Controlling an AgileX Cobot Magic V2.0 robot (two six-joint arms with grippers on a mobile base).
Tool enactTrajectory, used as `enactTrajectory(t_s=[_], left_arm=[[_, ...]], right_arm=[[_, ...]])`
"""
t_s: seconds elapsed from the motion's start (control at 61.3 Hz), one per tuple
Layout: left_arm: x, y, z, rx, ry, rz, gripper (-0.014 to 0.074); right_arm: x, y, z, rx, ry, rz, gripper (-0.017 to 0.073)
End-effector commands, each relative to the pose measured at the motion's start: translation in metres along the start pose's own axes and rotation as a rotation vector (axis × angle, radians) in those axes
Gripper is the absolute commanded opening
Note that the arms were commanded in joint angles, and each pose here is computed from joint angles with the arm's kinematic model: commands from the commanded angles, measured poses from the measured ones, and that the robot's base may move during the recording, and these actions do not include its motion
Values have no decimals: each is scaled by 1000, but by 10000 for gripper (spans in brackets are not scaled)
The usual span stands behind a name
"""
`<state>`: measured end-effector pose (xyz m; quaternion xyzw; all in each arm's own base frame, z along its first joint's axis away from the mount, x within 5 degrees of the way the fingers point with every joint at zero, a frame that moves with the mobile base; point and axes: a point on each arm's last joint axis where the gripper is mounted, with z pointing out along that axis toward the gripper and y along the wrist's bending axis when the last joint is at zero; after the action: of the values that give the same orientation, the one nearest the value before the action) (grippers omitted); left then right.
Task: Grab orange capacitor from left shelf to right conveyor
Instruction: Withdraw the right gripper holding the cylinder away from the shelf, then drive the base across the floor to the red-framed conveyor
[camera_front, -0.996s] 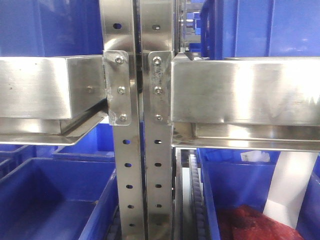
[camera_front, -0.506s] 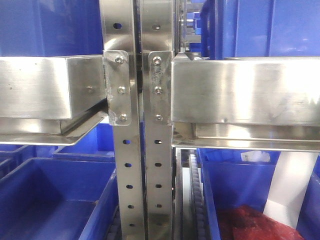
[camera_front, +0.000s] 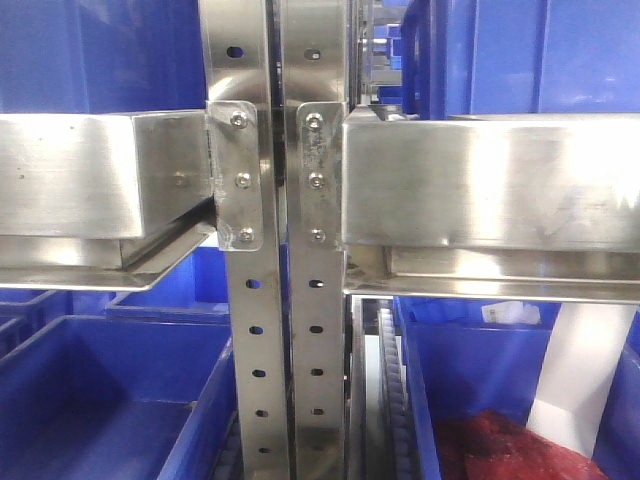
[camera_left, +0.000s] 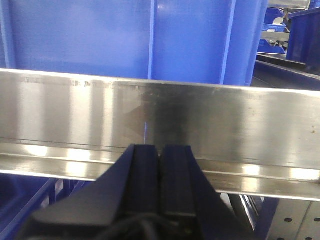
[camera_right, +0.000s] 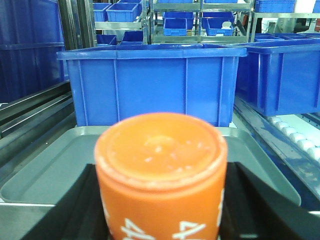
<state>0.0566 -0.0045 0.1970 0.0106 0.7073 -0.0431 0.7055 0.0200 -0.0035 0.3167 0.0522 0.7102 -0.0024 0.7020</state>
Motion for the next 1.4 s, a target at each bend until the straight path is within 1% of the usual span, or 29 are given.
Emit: enactTrajectory(t_s=[0.0, 1.387], left_arm=[[-10, 0, -2, -3, -102, -3, -127], [-10, 0, -2, -3, -102, -3, -127]], right_arm=[[-17, 1, -2, -1, -107, -16, 67], [-17, 1, -1, 0, -103, -16, 67]])
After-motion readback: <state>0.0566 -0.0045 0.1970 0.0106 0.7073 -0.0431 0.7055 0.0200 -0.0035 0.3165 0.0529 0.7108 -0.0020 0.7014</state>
